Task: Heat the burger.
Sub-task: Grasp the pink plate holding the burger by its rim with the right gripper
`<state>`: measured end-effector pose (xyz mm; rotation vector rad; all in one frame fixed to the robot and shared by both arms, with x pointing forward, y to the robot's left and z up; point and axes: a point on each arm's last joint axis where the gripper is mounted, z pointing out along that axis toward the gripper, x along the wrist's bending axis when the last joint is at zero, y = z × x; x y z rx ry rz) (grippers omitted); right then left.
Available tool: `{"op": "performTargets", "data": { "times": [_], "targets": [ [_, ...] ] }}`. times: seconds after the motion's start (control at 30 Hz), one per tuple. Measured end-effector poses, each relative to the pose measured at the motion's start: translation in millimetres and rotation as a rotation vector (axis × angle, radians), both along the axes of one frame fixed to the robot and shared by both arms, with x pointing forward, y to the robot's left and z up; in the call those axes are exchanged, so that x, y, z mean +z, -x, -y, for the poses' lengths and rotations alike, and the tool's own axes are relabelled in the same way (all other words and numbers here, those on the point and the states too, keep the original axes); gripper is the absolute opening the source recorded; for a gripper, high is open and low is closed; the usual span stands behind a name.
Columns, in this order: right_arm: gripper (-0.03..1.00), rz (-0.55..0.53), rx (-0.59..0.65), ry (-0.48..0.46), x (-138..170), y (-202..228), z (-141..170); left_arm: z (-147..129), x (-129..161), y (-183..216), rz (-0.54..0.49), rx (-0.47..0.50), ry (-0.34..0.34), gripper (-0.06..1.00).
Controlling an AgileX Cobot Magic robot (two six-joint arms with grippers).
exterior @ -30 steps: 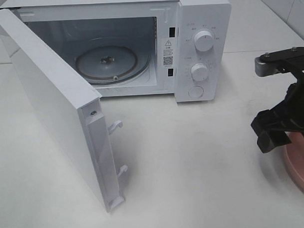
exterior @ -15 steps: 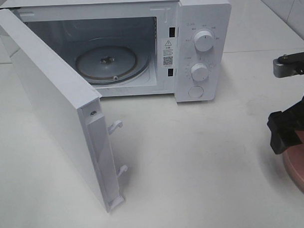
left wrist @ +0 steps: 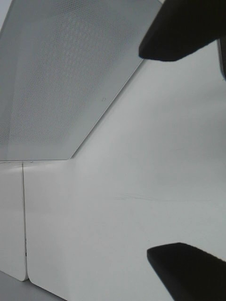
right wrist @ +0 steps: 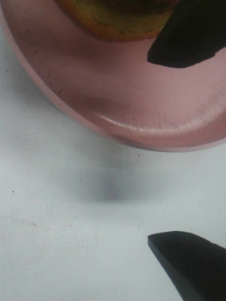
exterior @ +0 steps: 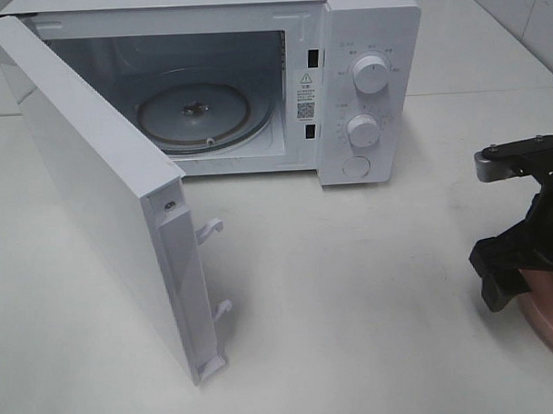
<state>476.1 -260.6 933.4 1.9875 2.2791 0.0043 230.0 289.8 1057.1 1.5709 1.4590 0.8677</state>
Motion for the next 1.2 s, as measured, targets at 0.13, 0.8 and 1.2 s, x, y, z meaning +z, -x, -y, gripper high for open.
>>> {"op": "performTargets", "data": {
  "times": [0.13,0.8,1.2],
  "targets": [
    [0.89,-0.016,-0.008,-0.009,-10,-2,-1,0,0,0,0.000,0.000,0.000,0.97],
    [0.84,-0.066,-0.007,-0.015,-45,7,-1,0,0,0,0.000,0.000,0.000,0.97],
    [0.53,-0.057,-0.010,0.026,-48,5,3,0,0,0,0.000,0.000,0.000,0.97]
  ]
}}
